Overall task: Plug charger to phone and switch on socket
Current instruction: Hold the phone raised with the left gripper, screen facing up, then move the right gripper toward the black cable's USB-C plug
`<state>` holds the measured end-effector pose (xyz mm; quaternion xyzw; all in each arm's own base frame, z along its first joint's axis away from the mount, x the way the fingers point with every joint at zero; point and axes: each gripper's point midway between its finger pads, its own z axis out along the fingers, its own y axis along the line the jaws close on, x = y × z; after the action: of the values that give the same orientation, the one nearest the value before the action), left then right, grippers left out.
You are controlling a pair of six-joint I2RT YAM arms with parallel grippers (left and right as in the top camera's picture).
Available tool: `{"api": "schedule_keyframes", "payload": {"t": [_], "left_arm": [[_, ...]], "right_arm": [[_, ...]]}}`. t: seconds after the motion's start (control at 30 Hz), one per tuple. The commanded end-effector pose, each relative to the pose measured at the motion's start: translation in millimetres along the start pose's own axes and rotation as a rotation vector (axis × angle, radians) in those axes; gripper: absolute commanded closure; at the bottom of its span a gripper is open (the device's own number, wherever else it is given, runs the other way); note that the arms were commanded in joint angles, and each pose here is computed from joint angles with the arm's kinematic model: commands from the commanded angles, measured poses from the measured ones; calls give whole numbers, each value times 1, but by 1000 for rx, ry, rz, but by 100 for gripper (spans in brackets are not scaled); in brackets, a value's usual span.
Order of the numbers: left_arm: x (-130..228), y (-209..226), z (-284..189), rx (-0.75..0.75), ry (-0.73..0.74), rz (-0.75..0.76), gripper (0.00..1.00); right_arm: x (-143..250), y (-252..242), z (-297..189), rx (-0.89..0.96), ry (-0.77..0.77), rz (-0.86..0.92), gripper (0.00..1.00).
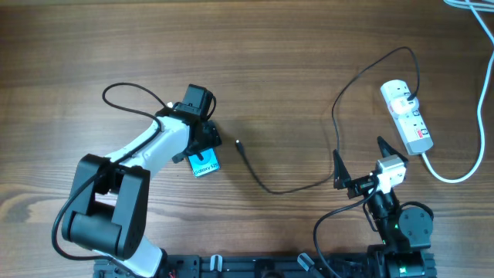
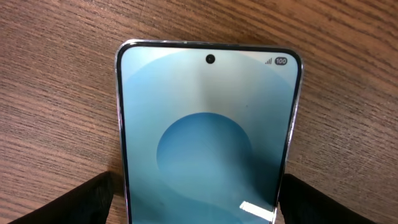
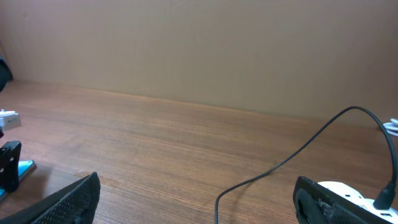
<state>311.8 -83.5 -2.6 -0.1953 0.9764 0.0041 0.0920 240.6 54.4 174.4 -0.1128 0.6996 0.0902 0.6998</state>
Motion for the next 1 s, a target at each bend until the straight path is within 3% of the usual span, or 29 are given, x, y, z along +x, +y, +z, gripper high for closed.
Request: {"api": "schedule_keyframes", "payload": {"t": [0.0, 0.07, 0.23, 0.3, 0.33, 0.43, 0.5, 0.57, 0.67, 0.83, 0.97], "left_arm": [[17, 9, 15, -31, 63, 5, 9], [17, 9, 15, -31, 63, 5, 0], [15, 7, 15, -24, 54, 4, 0], [15, 8, 15, -24, 54, 4, 4], [15, 8, 15, -24, 54, 4, 13], [15, 8, 15, -24, 54, 4, 26], [15, 8, 15, -24, 55, 4, 23], [15, 8, 15, -24, 54, 4, 23], [16, 8, 15, -25, 55, 4, 19], [15, 8, 15, -24, 55, 1, 13], [15, 8, 15, -24, 55, 1, 12]], "right_arm": [[-1, -3, 0, 17, -5, -20, 0], [-1, -3, 0, 17, -5, -20, 0], [-1, -3, 0, 17, -6, -19, 0], [-1, -2, 0, 9, -6, -17, 0], [-2, 3, 0, -20, -9, 22, 0], [-2, 4, 0, -26, -7, 276, 0], [-12, 7, -1, -51, -41, 438, 0], [-43, 18, -5, -133, -121, 409, 0], [-72, 24, -8, -168, -121, 341, 0], [-112, 34, 18, -243, 99, 341, 0], [-90, 31, 50, -224, 417, 452, 0]]}}
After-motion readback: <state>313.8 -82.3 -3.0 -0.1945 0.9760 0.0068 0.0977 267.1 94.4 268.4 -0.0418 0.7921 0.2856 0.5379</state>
